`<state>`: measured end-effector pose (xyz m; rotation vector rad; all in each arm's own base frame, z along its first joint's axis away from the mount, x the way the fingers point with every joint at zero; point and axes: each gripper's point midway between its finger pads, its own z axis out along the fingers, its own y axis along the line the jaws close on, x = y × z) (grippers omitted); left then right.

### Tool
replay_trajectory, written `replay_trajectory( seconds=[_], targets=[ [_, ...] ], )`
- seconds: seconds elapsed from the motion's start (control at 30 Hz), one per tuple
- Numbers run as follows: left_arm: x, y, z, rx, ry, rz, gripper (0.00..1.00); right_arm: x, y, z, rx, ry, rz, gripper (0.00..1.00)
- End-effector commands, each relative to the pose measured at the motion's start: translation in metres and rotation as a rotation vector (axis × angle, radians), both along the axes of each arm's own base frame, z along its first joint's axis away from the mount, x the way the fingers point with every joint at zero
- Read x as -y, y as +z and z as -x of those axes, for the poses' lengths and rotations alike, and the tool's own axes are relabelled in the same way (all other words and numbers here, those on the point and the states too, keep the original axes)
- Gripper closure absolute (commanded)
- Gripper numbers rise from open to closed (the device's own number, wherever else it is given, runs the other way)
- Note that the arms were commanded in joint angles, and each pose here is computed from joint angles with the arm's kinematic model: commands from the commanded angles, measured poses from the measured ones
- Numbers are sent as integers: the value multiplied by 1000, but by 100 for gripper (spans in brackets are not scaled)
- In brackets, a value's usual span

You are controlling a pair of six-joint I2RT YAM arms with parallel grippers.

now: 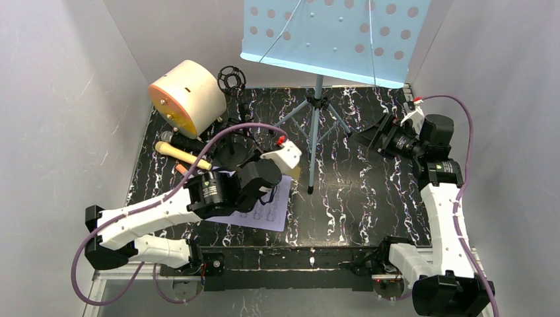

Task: Pack up the instrument practice props
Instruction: Place the sheet music at the center of the board.

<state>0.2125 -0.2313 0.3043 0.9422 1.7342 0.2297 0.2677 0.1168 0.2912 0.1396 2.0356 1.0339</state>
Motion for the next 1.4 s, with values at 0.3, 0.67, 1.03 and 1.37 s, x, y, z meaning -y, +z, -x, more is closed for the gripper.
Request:
replay_trajectory(
  seconds=[0.3, 0.67, 1.03, 1.37],
  targets=[
    [-139, -11, -19, -140, 522, -170, 100, 3, -19, -14, 15, 9, 35, 5],
    [-190, -1, -33, -119, 788, -58, 100, 2, -26, -15, 12, 22, 38, 4],
    [-170, -35, -29, -283, 813, 46, 100, 2, -34, -15, 10, 31, 49, 4],
    [-72, -103, -13, -657, 623, 444, 100, 5, -42, -14, 7, 30, 71, 4]
  ],
)
